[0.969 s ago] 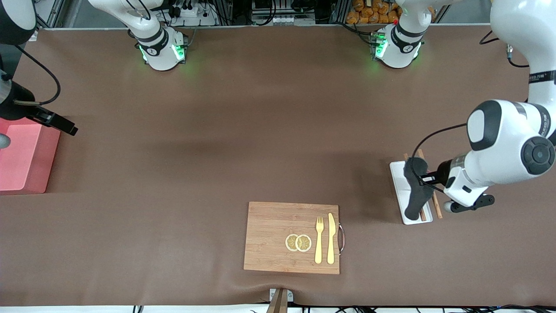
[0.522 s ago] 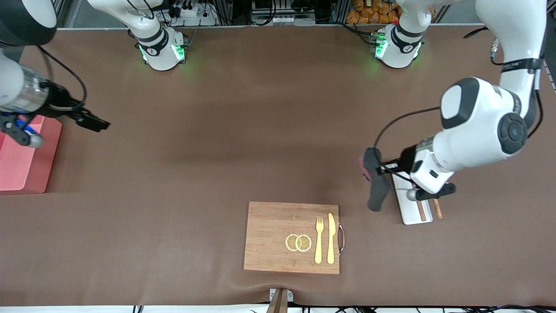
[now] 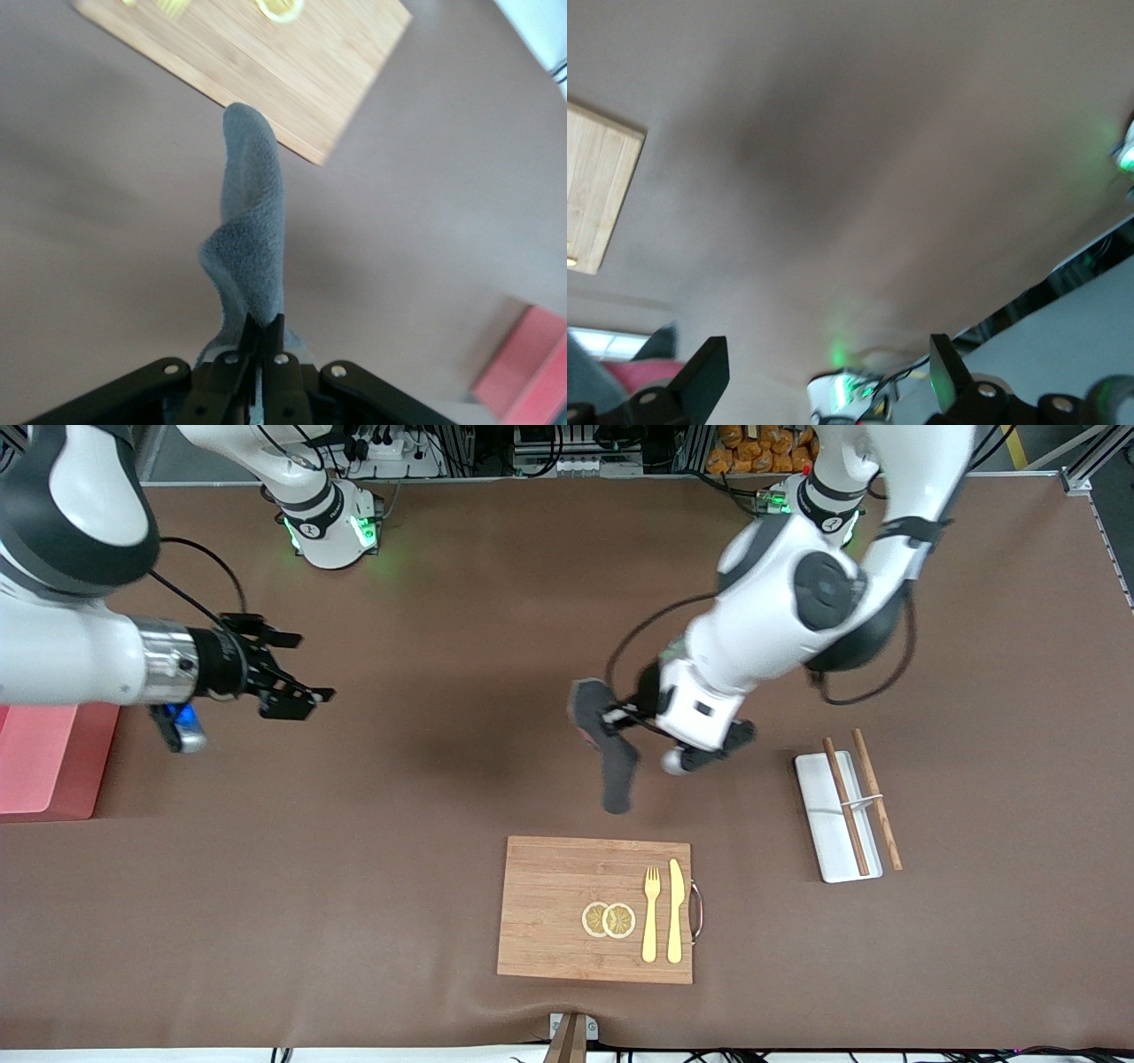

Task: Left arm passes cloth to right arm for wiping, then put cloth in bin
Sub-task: 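Lift the cloth with the left gripper while the right gripper approaches, then grasp the hanging cloth with the right gripper beside the left gripper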

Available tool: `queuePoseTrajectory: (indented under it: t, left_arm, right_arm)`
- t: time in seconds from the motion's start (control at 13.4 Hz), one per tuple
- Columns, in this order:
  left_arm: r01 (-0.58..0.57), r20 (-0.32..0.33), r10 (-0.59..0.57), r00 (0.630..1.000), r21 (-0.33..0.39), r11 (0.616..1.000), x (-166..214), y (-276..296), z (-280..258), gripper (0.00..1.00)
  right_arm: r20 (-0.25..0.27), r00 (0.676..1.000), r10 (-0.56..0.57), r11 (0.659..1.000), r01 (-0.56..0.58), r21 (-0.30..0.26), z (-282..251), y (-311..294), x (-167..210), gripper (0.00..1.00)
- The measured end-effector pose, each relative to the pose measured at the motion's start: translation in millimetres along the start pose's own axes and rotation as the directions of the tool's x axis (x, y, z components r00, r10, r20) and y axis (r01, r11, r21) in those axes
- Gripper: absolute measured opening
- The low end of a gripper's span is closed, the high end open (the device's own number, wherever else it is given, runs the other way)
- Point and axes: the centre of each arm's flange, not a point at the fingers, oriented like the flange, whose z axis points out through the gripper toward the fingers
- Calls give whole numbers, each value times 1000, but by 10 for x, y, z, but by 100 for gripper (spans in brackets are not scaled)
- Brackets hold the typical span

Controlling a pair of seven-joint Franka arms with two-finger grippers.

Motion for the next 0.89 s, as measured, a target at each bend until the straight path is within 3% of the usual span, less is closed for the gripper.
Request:
queuePoseTrajectory:
  t: [0.22,0.52,0.89]
  left_arm:
    - [176,17,-175,984,-124,977,-409,368,312,4]
    - [343,73,-335,939,-206,917,-616,510,826,4]
    - [425,110,-411,905,-278,862,-664,544,1154,4]
  right_arm:
    - [16,1000,22,1000,-22,5,420,-334,-74,100]
    - [77,991,113,990,-118,71,758,-661,-157,100]
    - [63,985,158,982,-163,93,1115,-844,-131,100]
